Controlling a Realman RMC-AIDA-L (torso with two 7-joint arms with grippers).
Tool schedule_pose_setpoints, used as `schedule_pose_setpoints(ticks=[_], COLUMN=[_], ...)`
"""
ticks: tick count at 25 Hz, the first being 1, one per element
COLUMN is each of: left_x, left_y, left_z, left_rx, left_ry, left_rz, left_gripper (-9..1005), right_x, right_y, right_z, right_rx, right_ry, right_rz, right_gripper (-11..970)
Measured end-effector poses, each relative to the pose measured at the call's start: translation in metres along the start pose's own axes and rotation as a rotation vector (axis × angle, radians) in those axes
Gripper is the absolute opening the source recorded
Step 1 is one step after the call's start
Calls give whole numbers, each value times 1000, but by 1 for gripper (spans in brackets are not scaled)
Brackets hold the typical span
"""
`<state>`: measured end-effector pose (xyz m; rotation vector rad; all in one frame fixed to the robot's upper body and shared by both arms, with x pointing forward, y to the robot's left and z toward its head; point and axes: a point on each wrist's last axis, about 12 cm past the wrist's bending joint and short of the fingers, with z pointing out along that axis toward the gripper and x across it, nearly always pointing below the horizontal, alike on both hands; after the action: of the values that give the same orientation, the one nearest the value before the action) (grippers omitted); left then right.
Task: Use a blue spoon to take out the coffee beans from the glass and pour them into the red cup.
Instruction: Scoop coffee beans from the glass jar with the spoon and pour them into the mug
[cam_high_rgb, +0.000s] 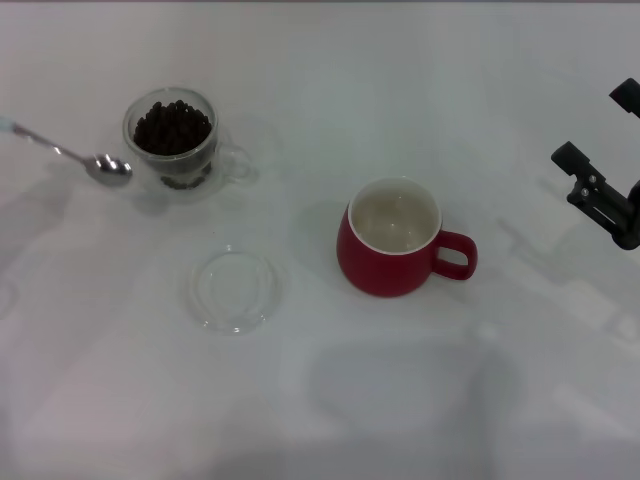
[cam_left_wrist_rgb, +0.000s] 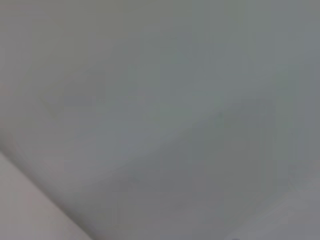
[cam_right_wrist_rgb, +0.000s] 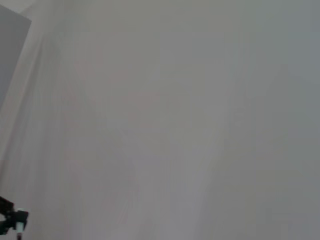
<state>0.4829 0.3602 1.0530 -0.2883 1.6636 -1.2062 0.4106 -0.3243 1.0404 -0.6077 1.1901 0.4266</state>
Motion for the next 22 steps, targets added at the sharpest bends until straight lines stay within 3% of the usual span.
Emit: schedule_pose_setpoints(ticks=[3,7,22], left_x=[-24,-41,-62], left_y=[-3,-3,-10], left_z=[13,32,115], left_rx=[9,-18,-131], left_ry=[36,77,238], left_rz=[35,67,173], left_gripper=[124,124,125], right_x=[0,-1,-2], right_y=[1,3,6], right_z=[1,3,6], right_rx=[2,3,7], right_ry=[-9,-26,-50], right_rz=[4,11,22], right_gripper=[764,764,760])
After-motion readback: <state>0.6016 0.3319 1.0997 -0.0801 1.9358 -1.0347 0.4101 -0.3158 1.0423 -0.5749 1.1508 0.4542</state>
